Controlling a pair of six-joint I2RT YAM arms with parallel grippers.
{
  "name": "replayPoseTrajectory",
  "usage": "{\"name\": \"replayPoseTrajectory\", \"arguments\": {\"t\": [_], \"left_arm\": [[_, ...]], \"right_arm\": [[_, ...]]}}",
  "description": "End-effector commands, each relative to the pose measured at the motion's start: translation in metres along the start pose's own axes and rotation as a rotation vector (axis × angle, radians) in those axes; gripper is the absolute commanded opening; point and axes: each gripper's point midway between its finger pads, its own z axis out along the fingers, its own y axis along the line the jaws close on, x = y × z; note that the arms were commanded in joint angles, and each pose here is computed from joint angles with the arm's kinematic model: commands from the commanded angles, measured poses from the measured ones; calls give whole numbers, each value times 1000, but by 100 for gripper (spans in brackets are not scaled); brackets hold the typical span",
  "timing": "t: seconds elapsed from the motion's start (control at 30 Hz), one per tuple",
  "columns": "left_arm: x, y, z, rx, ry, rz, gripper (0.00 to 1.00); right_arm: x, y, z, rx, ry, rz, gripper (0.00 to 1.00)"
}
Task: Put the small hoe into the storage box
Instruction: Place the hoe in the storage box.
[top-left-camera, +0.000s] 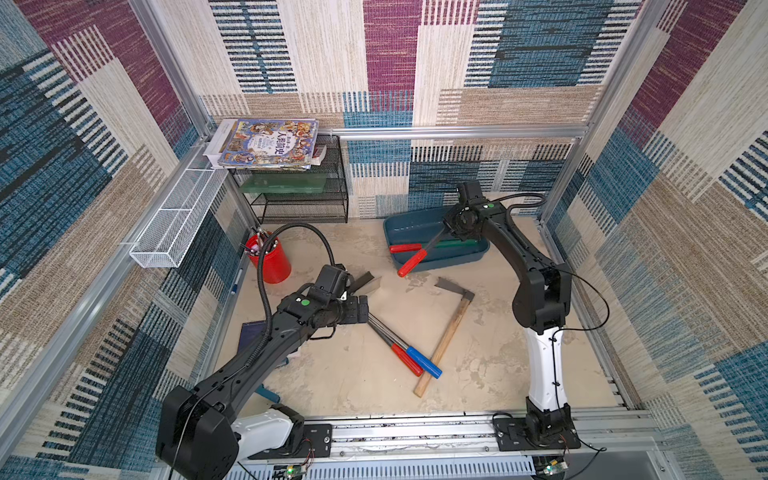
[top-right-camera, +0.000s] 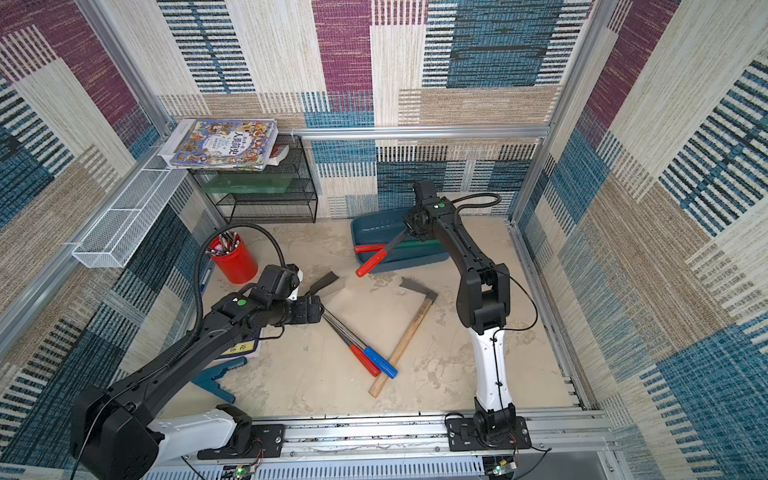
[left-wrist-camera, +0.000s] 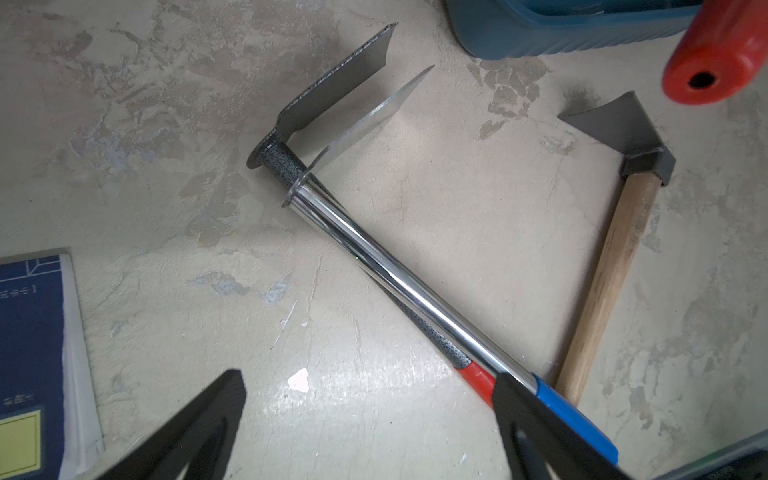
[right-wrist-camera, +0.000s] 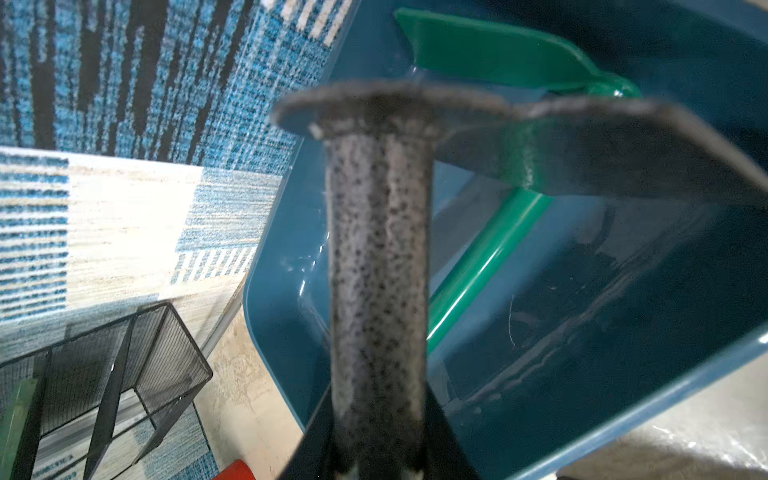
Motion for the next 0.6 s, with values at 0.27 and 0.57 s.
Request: {"name": "replayPoseTrajectory", "arguments": {"t": [0.27, 0.57], "left_arm": [[0, 3, 0, -18, -9, -3, 96], [0, 4, -1, -22, -8, -1, 96]], "right_arm": [[-20, 4, 15, -36, -29, 45, 0], [-26, 4, 23, -44, -46, 50, 0]]}}
